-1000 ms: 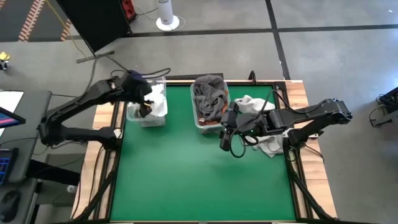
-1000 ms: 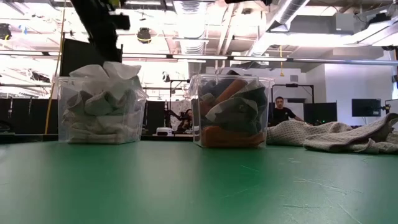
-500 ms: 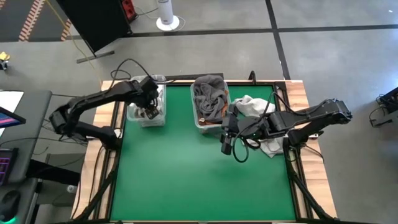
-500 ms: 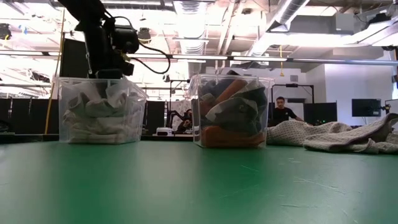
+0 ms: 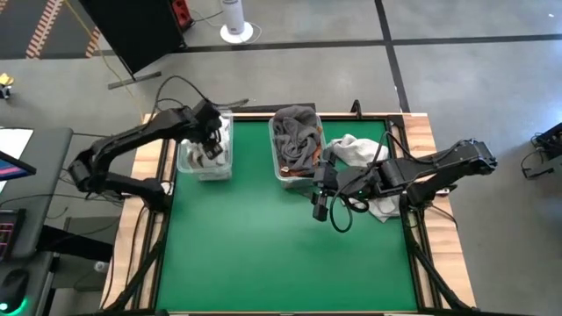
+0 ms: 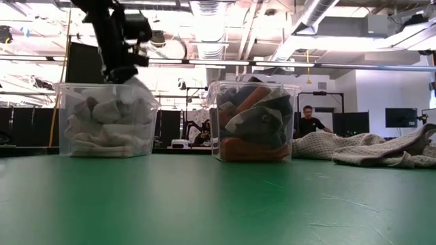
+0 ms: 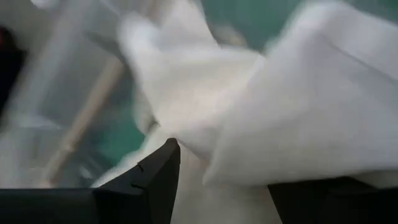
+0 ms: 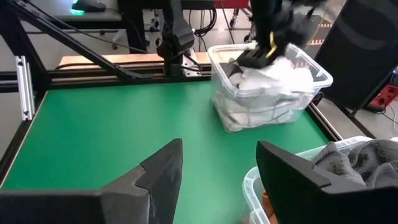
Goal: Sort towels by color in basket
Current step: Put the white towel into the left transparent bin
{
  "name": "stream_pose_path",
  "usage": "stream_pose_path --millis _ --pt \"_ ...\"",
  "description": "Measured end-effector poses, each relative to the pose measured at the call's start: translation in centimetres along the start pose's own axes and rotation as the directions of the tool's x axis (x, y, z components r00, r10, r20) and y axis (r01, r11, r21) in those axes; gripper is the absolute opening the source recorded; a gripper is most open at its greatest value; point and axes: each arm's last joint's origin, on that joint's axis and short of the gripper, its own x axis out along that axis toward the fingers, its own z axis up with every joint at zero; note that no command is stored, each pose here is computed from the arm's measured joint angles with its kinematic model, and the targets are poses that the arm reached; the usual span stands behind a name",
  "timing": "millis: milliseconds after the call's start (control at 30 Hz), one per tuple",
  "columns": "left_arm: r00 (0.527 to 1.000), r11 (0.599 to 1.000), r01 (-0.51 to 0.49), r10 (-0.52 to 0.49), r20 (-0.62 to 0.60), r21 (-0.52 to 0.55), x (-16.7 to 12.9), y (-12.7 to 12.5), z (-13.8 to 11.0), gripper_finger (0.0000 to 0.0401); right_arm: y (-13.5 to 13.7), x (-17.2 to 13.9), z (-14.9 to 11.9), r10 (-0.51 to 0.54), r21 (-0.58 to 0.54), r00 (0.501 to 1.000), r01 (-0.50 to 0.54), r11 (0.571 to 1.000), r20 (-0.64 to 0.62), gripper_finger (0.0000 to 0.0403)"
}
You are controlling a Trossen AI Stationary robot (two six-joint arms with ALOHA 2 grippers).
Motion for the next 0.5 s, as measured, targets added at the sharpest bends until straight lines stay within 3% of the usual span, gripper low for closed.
stream_pose_path --millis 67,233,500 --pt "0.999 1.000 -0.026 0.026 0.037 -0.003 -0.5 0.4 0.2 0.0212 0.0 0.0 0.1 -0.001 0.004 1.000 0.001 1.000 0.006 0.0232" --pt "0.999 1.000 -0.018 0.019 -0.032 0.020 1.1 0.0 0.0 0.0212 0.0 0.0 0.1 -0.001 0.006 1.000 0.001 1.000 0.012 0.0232" --pt "0.978 0.998 0.015 0.000 -0.210 0.068 7.9 -2.2 -1.4 0.0212 0.0 0.0 0.1 0.000 0.006 1.000 0.000 1.000 0.013 0.0232"
